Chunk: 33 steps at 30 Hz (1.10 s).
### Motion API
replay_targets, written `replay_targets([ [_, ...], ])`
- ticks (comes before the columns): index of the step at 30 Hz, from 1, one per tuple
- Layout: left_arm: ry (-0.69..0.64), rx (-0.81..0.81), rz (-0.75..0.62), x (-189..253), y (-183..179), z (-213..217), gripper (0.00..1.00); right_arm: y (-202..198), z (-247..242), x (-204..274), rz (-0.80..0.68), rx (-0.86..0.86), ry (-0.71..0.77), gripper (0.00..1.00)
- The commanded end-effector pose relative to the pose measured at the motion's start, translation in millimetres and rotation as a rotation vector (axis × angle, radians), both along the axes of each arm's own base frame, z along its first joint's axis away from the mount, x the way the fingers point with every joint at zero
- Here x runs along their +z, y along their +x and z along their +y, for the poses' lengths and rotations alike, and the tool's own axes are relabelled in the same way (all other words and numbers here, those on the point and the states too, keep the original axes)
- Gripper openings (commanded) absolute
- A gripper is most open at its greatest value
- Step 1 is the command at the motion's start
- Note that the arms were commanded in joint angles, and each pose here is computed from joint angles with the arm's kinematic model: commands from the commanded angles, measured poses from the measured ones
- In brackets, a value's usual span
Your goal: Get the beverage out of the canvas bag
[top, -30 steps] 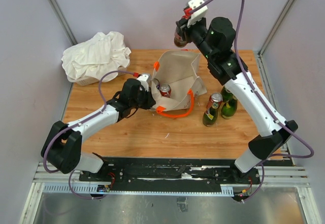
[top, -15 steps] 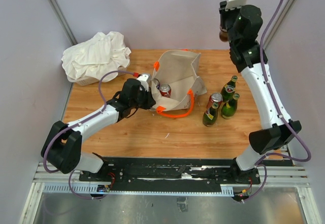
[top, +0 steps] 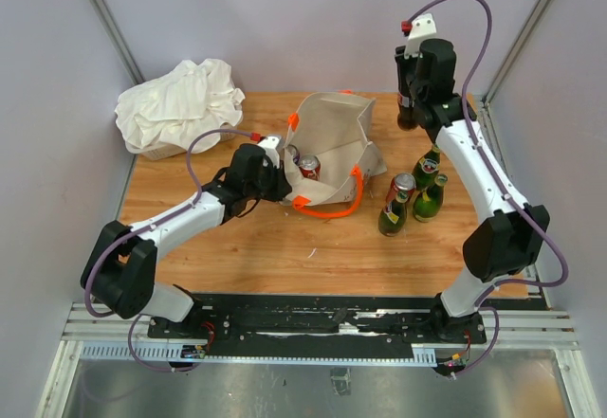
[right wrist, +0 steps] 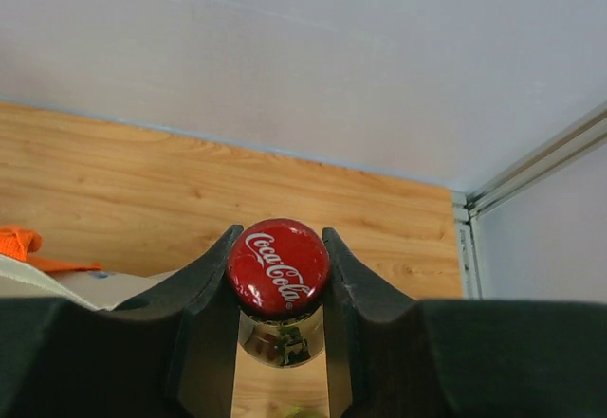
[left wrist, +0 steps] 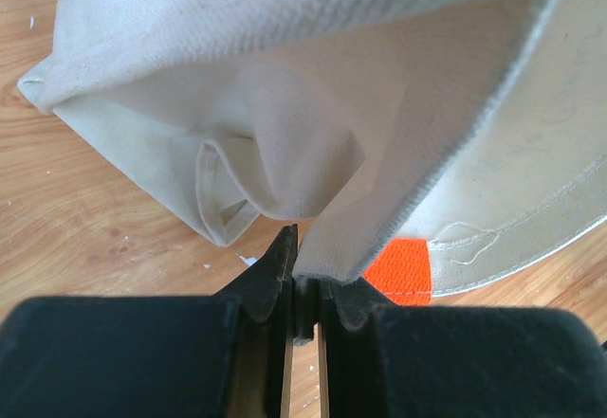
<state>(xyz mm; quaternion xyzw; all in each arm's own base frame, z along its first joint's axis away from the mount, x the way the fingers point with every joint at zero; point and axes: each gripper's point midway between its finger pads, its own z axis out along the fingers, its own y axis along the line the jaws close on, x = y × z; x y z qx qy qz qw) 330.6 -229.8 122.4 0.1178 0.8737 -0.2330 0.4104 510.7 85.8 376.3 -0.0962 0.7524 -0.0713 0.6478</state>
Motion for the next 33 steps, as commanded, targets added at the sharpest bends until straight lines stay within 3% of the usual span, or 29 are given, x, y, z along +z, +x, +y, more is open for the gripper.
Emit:
replay_targets([
  [1, 0.042, 0.038, -0.006, -5, 9, 8, 0.12, 6, 7, 44, -0.199, 0.011, 0.094, 0.01],
  [11, 0.062, 0.087, -0.034, 6, 9, 20, 0.12, 24, 18, -32, -0.098, 0.042, 0.144, 0.01],
  [33, 0.098, 0.211, -0.101, 19, 0, 53, 0.11, 11, 6, -93, 0.02, -0.03, 0.171, 0.01],
])
